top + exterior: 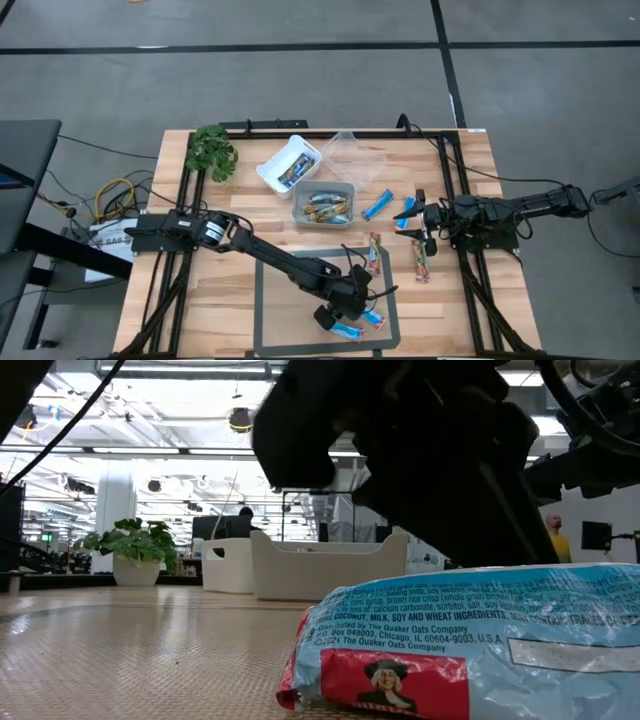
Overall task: Pick and place Granola Bars by type
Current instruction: Put the red granola bar into the transparent bin
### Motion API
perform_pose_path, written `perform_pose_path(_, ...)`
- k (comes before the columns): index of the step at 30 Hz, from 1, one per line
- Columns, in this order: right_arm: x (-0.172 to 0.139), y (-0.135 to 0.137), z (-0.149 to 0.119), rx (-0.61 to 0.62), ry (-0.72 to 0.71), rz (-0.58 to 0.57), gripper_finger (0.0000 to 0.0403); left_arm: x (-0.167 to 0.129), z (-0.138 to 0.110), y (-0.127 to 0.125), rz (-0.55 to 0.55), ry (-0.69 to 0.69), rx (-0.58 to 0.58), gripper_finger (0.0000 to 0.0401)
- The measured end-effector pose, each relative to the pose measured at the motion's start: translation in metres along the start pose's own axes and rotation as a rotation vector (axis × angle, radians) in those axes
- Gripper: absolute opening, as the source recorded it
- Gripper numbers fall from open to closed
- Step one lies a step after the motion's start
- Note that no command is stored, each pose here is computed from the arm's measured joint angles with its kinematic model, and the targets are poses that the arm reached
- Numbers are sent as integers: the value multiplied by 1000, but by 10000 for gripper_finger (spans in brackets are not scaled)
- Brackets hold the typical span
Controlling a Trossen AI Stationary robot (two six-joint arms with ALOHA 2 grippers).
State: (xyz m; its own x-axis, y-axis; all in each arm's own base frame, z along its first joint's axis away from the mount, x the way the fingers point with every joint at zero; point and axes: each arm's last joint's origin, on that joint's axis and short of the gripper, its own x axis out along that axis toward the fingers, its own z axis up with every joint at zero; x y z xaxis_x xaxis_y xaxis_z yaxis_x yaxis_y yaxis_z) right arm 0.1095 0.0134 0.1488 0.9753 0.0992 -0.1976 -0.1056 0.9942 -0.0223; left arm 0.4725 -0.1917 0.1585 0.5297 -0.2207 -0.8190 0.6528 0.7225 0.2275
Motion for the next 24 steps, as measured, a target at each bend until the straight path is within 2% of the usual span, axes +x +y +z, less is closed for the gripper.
perform_pose_path(8,0,0,-1,-1,7,0,191,19,-7,-2,-8,3,-7,177)
perform_pose_path(14,0,0,0,0,0,0,191,20,-8,0,22,15,-13,170)
perform_pose_path(24,0,0,0,0,0,0,191,20,-9,0,9,21,-13,70)
